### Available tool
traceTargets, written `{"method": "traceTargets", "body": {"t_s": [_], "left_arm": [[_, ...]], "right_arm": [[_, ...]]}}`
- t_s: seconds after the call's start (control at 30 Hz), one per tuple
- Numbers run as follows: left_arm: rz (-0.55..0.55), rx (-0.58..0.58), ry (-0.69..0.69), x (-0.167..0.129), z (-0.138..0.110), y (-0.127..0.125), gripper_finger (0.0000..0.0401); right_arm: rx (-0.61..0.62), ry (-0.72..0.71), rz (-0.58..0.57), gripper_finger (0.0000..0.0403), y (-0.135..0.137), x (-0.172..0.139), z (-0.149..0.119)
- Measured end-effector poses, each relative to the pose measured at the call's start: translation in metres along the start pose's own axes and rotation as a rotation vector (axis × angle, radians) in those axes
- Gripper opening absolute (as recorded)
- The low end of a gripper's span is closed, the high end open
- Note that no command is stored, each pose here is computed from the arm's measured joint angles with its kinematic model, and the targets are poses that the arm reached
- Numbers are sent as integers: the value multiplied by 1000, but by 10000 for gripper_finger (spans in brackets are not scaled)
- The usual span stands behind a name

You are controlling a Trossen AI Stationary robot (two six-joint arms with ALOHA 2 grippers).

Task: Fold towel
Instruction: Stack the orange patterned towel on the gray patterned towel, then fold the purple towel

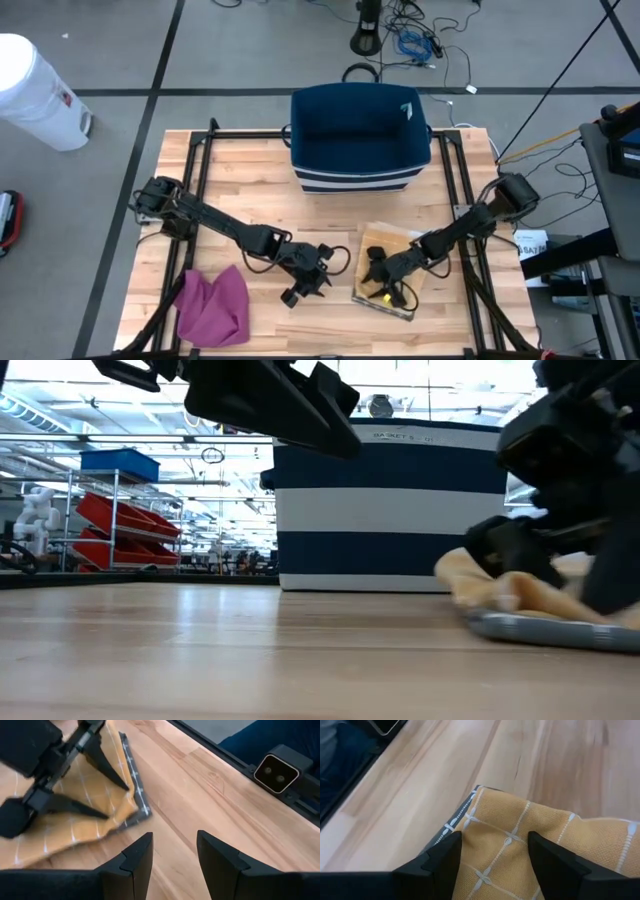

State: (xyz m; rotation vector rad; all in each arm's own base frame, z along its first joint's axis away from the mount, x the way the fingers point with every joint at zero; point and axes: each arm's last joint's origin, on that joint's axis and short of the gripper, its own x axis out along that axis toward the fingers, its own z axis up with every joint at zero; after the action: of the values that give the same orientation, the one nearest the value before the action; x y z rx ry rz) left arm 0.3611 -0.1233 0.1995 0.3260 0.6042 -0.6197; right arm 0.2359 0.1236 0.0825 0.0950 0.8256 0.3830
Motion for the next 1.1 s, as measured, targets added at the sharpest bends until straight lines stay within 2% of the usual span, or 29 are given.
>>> {"method": "traceTargets", "body": {"t_s": [0.27,0.5,0.63,0.87,1.1], "left_arm": [[9,8,0,-1,-1,4,158],[2,-2,15,-1,-2,3,158],[0,-4,21,-1,-3,3,158],[-2,-5,27,-1,-4,3,158],[1,0,11,-7,1,2,158]], "right_arm": [[27,-10,-1,217,2,-27,1],[134,120,-32,217,8,-51,-5],[179,128,-17,217,15,-61,-6],[255,86,62,217,29,-77,0],[200,-56,94,217,39,-88,25]]}}
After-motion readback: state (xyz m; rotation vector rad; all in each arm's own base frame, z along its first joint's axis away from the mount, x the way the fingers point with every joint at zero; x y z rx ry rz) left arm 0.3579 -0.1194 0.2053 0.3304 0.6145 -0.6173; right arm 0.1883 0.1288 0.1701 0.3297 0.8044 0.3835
